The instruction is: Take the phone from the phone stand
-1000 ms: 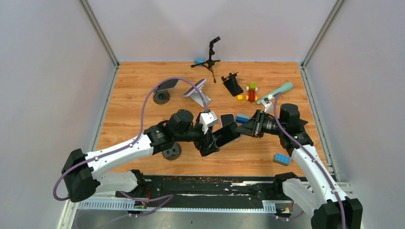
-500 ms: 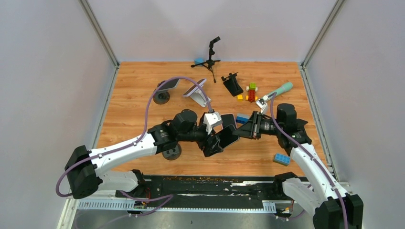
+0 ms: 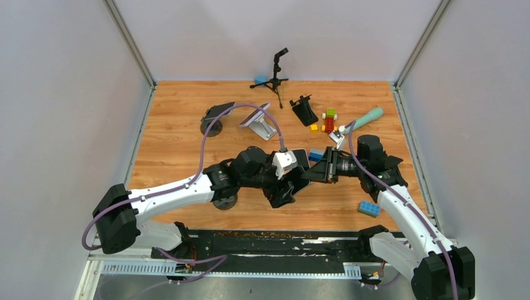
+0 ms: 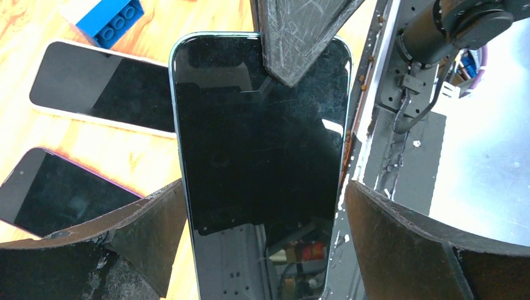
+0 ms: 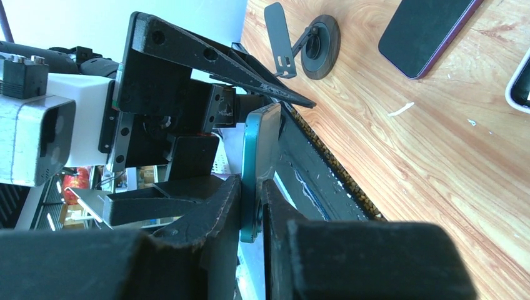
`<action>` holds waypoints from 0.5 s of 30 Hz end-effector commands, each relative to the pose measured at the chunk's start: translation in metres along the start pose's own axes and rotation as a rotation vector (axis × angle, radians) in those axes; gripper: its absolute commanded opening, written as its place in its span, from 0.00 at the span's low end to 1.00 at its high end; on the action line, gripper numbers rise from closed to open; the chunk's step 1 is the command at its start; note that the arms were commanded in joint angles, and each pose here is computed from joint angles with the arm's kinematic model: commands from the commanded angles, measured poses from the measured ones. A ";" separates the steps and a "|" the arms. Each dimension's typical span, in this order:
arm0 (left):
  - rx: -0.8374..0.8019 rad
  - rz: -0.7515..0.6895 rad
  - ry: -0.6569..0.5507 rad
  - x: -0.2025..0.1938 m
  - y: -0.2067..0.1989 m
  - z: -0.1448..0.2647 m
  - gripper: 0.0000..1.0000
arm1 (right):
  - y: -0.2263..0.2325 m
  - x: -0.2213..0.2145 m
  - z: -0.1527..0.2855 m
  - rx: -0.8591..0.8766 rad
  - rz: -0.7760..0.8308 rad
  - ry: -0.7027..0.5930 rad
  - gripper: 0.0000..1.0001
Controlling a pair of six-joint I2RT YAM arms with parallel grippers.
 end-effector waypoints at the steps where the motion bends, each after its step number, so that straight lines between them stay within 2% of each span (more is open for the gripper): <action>1: 0.037 -0.057 -0.031 0.015 0.006 -0.004 1.00 | 0.025 0.005 0.000 0.075 0.065 0.010 0.00; 3: 0.059 -0.065 -0.016 0.012 0.010 -0.004 1.00 | 0.024 0.005 -0.001 0.073 0.061 0.012 0.00; 5: 0.080 -0.071 0.000 0.008 0.014 -0.004 0.95 | 0.023 0.005 -0.001 0.071 0.059 0.012 0.00; 10: 0.114 -0.072 0.020 0.005 0.018 -0.001 0.71 | 0.019 0.005 -0.003 0.064 0.049 0.017 0.00; 13: 0.132 -0.066 0.022 0.005 0.021 0.001 0.63 | 0.015 0.005 -0.005 0.057 0.037 0.020 0.00; 15: 0.135 -0.058 0.026 0.005 0.021 0.001 0.52 | 0.012 0.005 -0.006 0.051 0.031 0.021 0.00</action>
Point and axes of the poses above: each gripper's point midway between its finger pads, its own z axis back along the fingers, its own y axis along the line the jaws close on, x = y × z, the point moved 1 cm from there along z, back along the fingers, and after that the axes turned 8 degrees about -z, right-handed, at the moved point
